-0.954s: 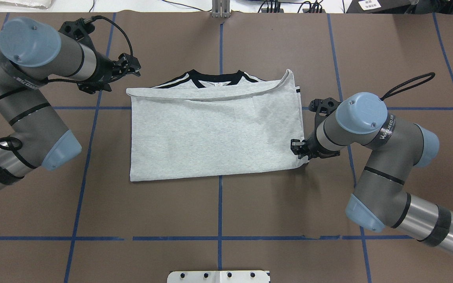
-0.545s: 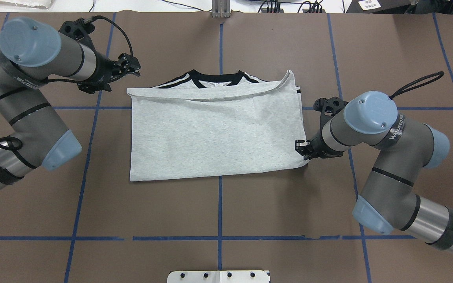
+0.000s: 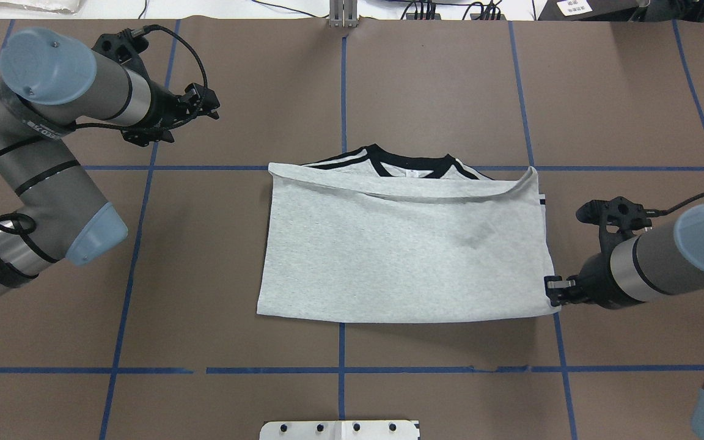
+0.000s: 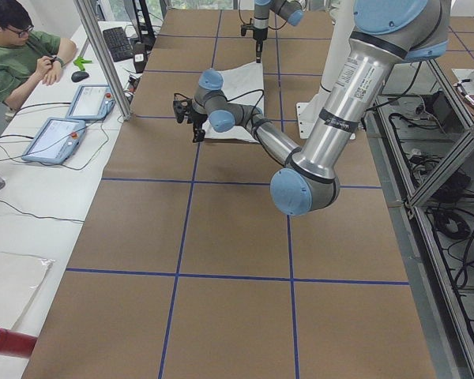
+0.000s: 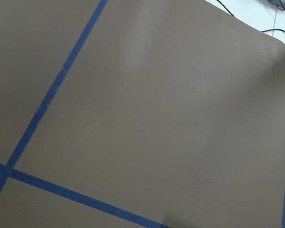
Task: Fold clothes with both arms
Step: 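Drag the folded shirt with the right gripper away from the left arm, then grasp the shirt's near corner with the left gripper while the right holds the collar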
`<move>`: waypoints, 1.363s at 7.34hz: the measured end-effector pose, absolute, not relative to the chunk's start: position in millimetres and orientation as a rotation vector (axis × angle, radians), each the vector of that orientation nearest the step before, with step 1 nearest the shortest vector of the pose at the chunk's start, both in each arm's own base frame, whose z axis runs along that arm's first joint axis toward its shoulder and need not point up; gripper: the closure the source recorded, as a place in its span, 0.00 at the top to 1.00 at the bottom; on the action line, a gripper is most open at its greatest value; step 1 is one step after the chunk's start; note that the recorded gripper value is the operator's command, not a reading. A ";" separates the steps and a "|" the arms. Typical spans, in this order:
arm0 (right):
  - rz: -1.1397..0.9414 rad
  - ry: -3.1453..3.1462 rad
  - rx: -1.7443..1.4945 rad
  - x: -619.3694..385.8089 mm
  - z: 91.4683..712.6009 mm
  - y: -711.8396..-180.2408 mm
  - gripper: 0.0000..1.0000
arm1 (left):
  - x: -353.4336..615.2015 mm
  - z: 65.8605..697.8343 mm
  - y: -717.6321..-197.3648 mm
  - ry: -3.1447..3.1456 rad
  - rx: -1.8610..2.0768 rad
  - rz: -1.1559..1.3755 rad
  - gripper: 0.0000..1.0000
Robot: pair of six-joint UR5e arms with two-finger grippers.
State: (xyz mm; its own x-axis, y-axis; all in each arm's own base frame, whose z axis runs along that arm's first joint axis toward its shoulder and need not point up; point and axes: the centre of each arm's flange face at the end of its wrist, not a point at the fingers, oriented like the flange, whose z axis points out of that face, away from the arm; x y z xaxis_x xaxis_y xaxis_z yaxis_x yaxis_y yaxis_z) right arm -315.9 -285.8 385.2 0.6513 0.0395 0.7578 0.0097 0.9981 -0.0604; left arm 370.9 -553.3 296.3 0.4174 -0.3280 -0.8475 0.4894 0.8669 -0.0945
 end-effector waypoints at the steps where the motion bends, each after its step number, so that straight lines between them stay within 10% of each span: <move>1: -0.051 -0.845 -0.125 -311.6 390.8 -249.3 0.00 | 370.8 294.7 -552.8 1.021 0.179 -0.516 0.99; 2: -0.115 -0.820 -0.183 -309.4 396.8 -217.1 0.00 | 370.9 293.0 -552.0 1.025 0.178 -0.519 0.99; 4: -0.236 -0.759 -0.281 -320.9 410.6 -162.3 0.99 | 370.1 286.4 -549.0 1.036 0.186 -0.531 0.99; 10: -0.144 -0.894 -0.185 -329.5 363.7 -211.0 1.00 | 427.5 251.0 -477.6 1.119 0.093 -0.462 0.99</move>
State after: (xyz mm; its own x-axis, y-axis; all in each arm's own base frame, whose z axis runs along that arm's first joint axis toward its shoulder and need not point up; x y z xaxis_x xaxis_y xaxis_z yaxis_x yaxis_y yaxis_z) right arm -329.5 -211.0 363.7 0.6181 -0.0476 0.7847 0.2019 0.9743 -0.0999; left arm 427.5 -477.6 251.0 0.3533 -0.3109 -0.8823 0.4026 0.9019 -0.1566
